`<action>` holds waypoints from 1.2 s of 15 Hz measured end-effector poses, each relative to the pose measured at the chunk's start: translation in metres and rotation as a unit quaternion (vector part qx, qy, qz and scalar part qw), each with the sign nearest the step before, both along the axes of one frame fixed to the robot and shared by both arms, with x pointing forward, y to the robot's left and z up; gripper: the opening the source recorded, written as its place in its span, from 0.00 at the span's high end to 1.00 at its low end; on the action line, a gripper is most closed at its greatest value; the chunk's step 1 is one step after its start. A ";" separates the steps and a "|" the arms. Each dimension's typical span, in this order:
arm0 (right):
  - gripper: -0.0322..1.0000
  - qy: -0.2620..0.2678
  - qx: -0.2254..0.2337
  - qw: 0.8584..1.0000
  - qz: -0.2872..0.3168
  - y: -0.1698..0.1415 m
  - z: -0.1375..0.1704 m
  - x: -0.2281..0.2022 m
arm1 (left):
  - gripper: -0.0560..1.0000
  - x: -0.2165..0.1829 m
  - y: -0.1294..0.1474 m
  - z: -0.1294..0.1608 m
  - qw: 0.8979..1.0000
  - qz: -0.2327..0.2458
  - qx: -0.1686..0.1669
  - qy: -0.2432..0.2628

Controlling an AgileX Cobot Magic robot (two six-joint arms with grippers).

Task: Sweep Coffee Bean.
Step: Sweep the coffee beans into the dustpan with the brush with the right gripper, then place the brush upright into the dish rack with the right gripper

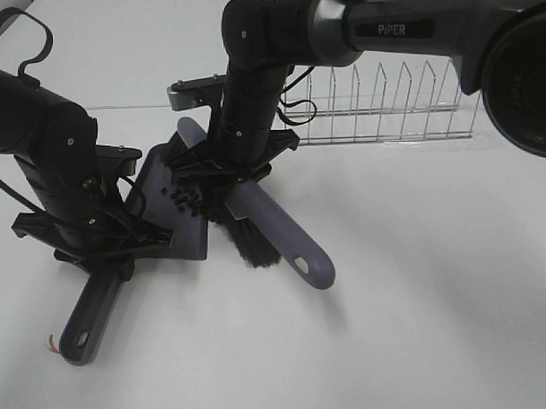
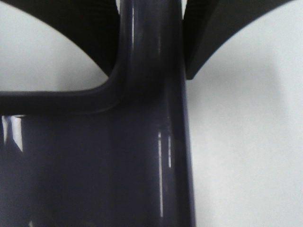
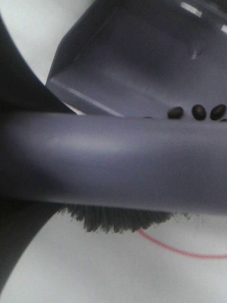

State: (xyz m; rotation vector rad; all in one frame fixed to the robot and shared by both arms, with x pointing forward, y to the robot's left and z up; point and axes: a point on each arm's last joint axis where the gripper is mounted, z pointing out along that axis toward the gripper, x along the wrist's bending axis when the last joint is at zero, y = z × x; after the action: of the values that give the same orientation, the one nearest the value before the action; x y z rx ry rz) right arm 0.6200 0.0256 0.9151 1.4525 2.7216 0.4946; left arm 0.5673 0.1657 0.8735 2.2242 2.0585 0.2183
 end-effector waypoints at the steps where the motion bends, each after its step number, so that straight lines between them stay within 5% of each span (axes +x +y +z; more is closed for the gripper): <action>1: 0.64 0.008 0.027 1.000 0.005 0.005 0.001 -0.001 | 0.60 0.000 0.000 0.000 1.000 0.001 -0.001 0.001; 3: 0.64 0.032 0.090 0.995 0.007 0.016 0.005 -0.005 | 0.60 0.000 0.000 0.000 1.000 0.003 -0.003 0.001; 6: 0.64 0.032 0.095 0.995 0.008 0.017 0.005 -0.005 | 0.60 0.000 0.000 0.000 1.000 0.003 -0.003 0.001; 10: 0.64 -0.023 0.044 0.999 0.009 0.007 0.022 -0.001 | 0.60 0.000 0.000 0.000 1.000 0.004 -0.003 0.001; 14: 0.64 -0.114 -0.010 0.993 0.004 -0.013 0.076 0.002 | 0.60 0.000 -0.001 0.000 1.000 0.004 -0.004 0.002; 18: 0.64 -0.148 -0.056 0.987 0.002 -0.033 0.119 -0.006 | 0.60 0.000 -0.001 0.000 1.000 0.005 -0.004 0.001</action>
State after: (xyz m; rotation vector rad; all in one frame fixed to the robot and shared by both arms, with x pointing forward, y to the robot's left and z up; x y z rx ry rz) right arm 0.6138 -0.0071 1.0338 1.2349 2.4768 0.5021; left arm 0.5671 0.1651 0.8734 2.2114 2.0680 0.2072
